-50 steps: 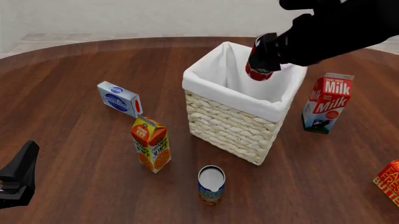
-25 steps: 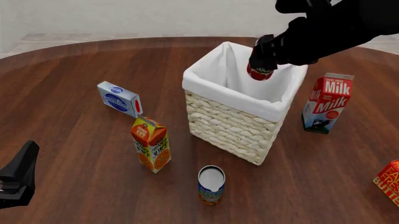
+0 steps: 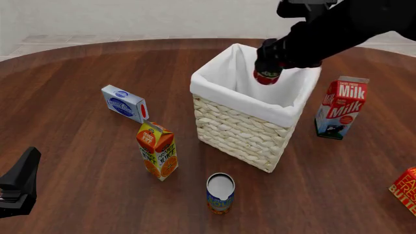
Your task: Pick up the tomato sauce, and put it in the basket.
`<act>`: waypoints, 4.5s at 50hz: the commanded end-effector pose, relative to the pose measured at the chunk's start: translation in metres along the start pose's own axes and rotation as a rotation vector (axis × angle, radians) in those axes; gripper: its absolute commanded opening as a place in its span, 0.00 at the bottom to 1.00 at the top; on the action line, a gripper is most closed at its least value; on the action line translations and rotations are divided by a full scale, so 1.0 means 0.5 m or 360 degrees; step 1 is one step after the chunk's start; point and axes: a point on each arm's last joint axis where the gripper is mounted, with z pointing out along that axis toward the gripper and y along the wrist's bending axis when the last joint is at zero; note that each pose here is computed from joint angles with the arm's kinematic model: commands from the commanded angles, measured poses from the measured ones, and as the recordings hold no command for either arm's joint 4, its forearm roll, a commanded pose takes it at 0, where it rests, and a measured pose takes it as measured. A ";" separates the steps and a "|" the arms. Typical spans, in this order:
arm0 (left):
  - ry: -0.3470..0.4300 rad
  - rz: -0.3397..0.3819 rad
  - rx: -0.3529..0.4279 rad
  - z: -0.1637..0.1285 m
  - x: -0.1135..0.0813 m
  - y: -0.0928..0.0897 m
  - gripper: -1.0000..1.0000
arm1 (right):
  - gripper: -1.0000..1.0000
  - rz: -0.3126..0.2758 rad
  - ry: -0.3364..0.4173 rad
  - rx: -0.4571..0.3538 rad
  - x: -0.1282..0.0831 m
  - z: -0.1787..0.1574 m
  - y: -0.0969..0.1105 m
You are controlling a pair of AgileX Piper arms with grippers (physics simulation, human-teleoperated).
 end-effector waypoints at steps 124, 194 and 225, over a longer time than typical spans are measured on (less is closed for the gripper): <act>0.0000 0.0000 0.0000 0.000 0.000 0.000 1.00 | 0.00 0.0183 0.0251 0.0070 0.012 0.232 -0.022; 0.0000 0.0000 0.0000 0.000 0.000 0.000 1.00 | 0.00 0.0213 0.0299 0.0105 0.015 0.300 -0.047; 0.0000 0.0000 0.0000 0.000 0.000 0.000 1.00 | 1.00 0.0206 0.0271 0.0098 0.009 0.296 -0.044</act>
